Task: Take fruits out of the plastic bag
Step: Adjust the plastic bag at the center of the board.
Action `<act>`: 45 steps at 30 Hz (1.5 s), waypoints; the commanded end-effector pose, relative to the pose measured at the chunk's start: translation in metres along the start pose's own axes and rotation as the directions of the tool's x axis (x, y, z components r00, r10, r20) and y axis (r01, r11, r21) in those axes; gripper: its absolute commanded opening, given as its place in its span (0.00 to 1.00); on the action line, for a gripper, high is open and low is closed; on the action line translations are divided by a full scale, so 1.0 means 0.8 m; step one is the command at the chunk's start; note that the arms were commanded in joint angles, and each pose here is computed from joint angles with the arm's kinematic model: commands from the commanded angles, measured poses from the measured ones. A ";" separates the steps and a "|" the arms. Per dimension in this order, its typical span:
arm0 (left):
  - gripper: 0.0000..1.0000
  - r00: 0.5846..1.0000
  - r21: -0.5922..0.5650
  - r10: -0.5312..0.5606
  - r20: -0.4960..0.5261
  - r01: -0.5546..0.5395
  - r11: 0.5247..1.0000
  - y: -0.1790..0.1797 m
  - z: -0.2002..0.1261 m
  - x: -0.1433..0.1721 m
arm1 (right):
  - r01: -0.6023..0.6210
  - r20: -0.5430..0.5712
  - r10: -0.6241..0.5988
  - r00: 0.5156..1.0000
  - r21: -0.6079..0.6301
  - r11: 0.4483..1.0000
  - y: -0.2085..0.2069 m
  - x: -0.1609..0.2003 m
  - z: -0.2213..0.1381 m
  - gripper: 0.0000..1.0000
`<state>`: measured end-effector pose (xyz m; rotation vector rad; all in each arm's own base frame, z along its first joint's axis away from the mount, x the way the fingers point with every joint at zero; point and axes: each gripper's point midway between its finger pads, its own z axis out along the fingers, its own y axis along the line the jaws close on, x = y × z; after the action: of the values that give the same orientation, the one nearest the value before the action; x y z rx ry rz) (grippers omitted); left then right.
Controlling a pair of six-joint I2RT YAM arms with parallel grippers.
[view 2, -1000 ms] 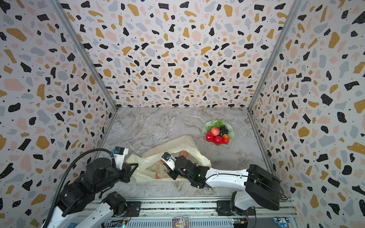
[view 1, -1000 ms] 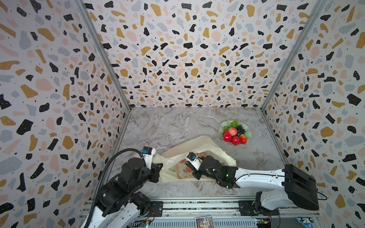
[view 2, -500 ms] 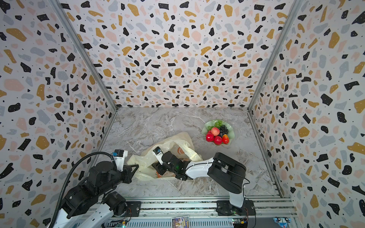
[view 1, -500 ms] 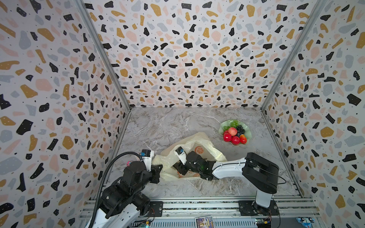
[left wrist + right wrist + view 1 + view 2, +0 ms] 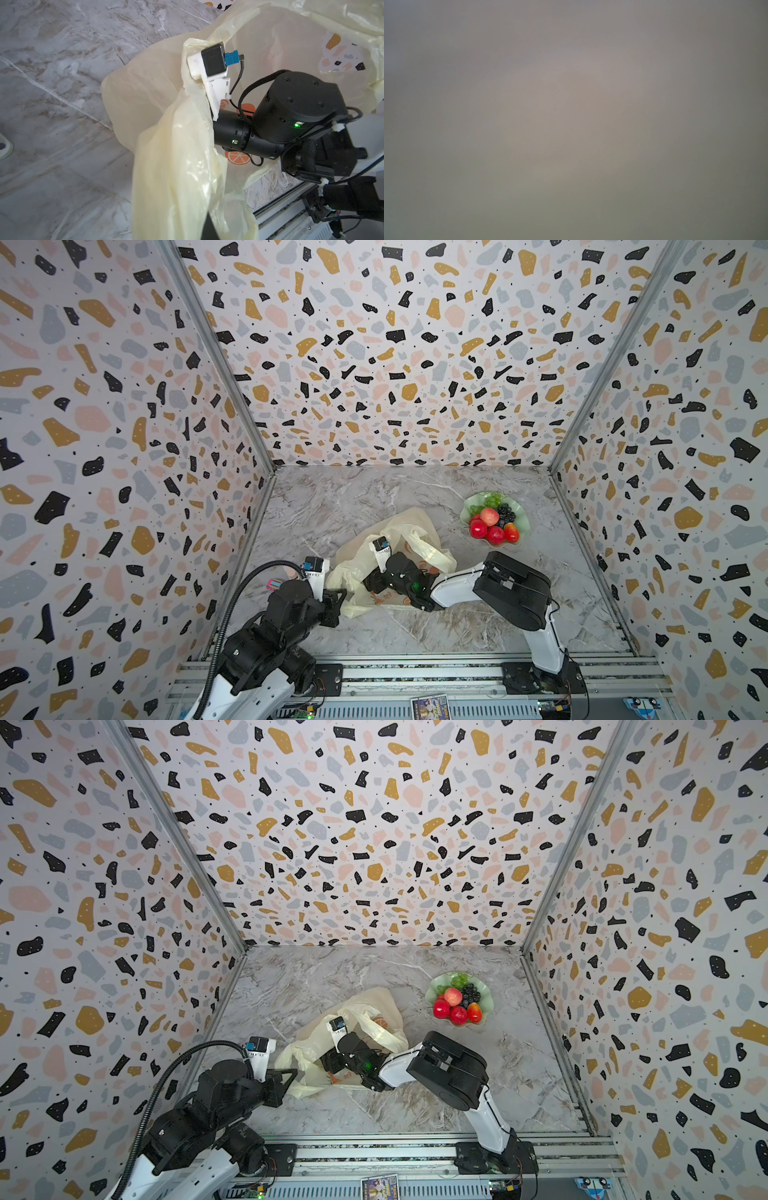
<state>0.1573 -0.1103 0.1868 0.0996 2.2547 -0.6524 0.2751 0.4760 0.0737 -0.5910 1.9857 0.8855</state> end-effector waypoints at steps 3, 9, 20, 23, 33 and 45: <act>0.45 0.944 -0.004 0.018 0.330 -0.018 1.000 -0.024 -0.072 -0.106 | -0.020 0.127 0.020 0.992 0.004 1.000 -0.001 -0.043 -0.032 0.63; 0.57 0.800 -0.106 -0.113 0.589 0.216 0.971 0.003 -0.125 -0.188 | 0.020 0.166 -0.017 0.986 -0.016 1.000 0.002 -0.051 -0.056 0.63; 0.72 0.799 -0.057 -0.423 0.427 0.491 0.870 0.040 0.083 -0.159 | 0.050 0.175 -0.040 0.984 -0.053 0.997 0.004 -0.057 -0.070 0.63; 0.72 0.740 -0.011 -0.503 0.446 0.566 0.824 0.067 0.098 -0.154 | 0.050 0.167 -0.039 0.985 -0.066 0.997 0.005 -0.055 -0.070 0.63; 0.71 0.655 0.156 -0.688 0.311 0.679 0.717 0.093 0.143 -0.125 | 0.056 0.162 -0.043 0.986 -0.077 0.995 0.008 -0.054 -0.067 0.63; 0.72 0.630 0.121 -0.725 0.278 0.726 0.677 0.126 0.159 -0.083 | 0.063 0.159 -0.050 0.986 -0.078 0.995 0.011 -0.058 -0.064 0.63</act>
<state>0.3103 -0.0659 0.1100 -0.9579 1.9686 -0.8954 0.2637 0.4411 0.1097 -0.6085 1.8458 0.9350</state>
